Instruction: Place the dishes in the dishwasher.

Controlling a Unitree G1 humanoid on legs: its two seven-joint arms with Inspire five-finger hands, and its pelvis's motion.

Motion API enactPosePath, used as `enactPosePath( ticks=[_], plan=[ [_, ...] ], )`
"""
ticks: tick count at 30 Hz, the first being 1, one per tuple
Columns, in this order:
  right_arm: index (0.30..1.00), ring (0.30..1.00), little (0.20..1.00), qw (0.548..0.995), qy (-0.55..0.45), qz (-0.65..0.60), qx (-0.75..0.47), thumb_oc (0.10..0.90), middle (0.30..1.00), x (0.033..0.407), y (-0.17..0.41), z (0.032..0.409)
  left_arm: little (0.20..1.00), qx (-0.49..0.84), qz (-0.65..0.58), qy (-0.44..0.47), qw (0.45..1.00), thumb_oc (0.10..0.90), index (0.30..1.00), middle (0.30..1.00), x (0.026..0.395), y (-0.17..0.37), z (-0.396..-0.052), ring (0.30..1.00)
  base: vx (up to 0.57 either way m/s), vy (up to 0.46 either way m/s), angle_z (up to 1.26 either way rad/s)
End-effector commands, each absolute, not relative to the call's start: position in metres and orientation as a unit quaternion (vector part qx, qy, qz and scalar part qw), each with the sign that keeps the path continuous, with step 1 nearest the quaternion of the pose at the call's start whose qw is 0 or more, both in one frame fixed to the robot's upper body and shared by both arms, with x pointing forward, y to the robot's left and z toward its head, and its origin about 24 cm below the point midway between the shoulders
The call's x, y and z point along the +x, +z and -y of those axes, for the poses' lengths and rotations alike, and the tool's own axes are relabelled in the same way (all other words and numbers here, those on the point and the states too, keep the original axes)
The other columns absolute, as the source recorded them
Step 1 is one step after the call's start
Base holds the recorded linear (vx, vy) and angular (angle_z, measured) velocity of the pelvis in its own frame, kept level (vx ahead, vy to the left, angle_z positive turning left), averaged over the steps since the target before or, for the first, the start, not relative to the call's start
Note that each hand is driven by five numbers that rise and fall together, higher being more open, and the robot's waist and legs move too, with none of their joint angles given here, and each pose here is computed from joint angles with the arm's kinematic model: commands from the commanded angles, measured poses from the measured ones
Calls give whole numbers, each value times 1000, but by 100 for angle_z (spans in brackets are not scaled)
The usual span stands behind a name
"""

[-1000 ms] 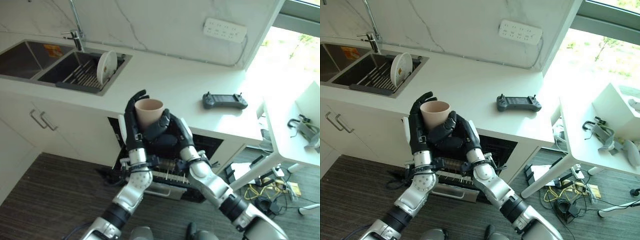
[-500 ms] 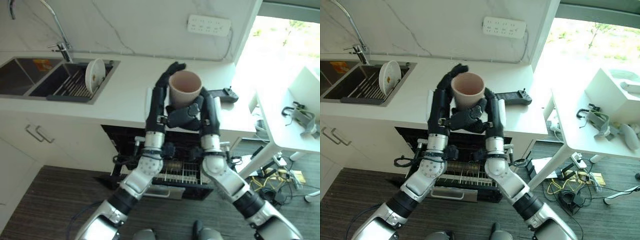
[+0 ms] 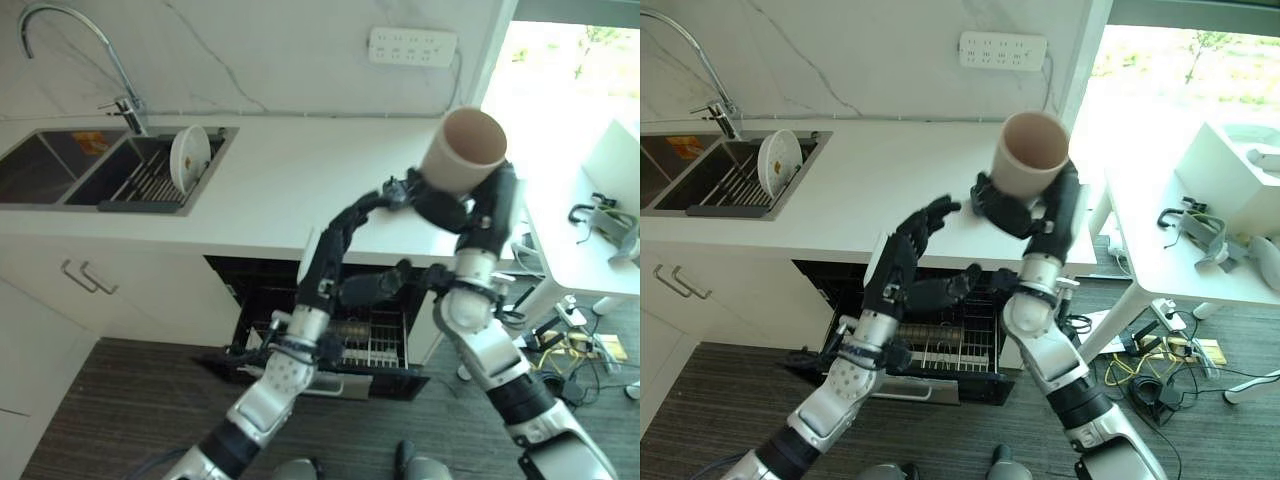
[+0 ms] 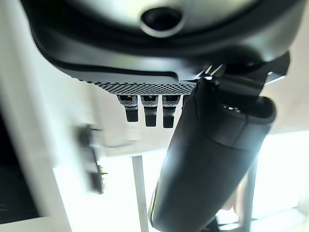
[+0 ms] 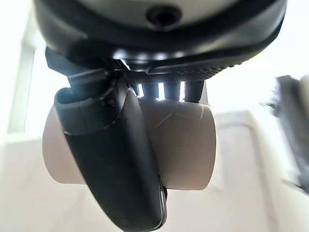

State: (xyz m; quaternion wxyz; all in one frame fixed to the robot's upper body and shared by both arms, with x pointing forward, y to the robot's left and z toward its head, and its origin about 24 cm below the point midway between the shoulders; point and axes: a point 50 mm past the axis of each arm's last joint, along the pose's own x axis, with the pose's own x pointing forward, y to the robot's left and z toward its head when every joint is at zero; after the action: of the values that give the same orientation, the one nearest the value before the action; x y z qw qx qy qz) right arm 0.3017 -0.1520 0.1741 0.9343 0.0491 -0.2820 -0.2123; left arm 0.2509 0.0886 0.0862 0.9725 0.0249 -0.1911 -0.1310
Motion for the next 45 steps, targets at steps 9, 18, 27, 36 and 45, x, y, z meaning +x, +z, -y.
enactPosePath(
  ticks=[9, 18, 27, 36, 45],
  plan=[
    [300, 300, 300, 895, -81, 424, 114, 400, 300, 273, 219, 160, 900, 2, 296, -95, 951, 800, 900, 900, 244, 121, -109, 900, -1, -7, -5],
    [300, 300, 300, 942, 59, 323, 73, 400, 300, 242, 156, 168, 900, 92, 275, -36, 956, 800, 900, 900, 227, 106, -174, 900, -3, 2, 4],
    [300, 300, 300, 960, 121, 250, 23, 400, 300, 235, 126, 174, 900, 231, 191, -95, 949, 800, 900, 900, 209, 80, -208, 900, 22, 28, 12],
    [300, 300, 300, 964, 154, 200, -82, 400, 300, 246, 98, 172, 900, 373, 105, -155, 909, 800, 900, 900, 197, 41, -226, 900, 49, 40, 3],
    [300, 300, 300, 960, 168, 171, -143, 400, 300, 262, 92, 174, 900, 481, 70, -195, 852, 800, 900, 900, 202, 25, -234, 900, 57, 45, 11]
  ],
)
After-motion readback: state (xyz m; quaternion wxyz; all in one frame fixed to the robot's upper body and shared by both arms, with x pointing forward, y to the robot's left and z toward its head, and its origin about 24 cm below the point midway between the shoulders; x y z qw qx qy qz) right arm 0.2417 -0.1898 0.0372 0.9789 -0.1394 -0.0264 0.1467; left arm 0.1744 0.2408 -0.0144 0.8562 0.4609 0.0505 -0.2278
